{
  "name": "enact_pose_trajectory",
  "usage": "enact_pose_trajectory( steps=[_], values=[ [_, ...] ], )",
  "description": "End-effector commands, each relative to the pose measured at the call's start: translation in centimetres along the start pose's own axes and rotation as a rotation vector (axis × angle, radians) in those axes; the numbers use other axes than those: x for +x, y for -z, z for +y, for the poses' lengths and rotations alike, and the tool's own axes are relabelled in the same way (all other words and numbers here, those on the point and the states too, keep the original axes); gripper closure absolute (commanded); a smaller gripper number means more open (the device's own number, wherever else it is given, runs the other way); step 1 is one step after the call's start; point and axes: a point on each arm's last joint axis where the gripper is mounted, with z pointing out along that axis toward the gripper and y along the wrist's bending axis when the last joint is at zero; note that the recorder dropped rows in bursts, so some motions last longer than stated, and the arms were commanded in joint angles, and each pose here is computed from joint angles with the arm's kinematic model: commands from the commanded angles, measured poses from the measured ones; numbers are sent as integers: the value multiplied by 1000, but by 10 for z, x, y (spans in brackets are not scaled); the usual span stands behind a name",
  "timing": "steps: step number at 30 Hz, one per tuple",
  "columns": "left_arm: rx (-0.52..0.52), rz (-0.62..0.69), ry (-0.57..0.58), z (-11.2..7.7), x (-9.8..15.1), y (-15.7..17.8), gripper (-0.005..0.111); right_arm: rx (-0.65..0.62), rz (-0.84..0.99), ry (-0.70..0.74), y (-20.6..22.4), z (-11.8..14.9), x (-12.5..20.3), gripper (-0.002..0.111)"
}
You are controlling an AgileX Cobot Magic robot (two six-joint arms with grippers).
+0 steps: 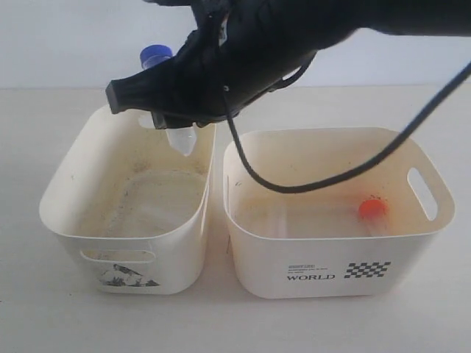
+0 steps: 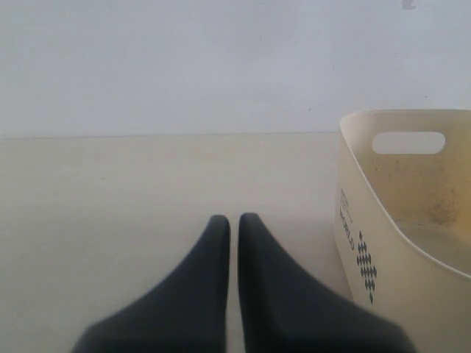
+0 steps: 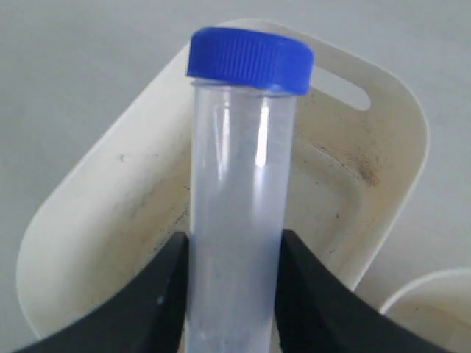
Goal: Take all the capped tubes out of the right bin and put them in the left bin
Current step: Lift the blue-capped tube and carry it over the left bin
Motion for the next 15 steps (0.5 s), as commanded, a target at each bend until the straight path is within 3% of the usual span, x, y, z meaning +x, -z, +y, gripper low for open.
enact_pose_trajectory(
  steps=[1,7,10,13,15],
  values=[
    [1,-3,13,0,-1,0,102,-31,23,69,-20,5,-6,108],
    [1,-3,13,0,-1,0,102,-45,115,89,-51,7,-7,103],
    [1,-3,13,0,-1,0,102,-47,138,92,-63,8,-8,82],
    [1,-3,13,0,-1,0,102,-46,145,92,-71,8,-9,49],
    [1,-3,13,0,-1,0,102,-45,148,92,-73,8,-9,39]
  ],
)
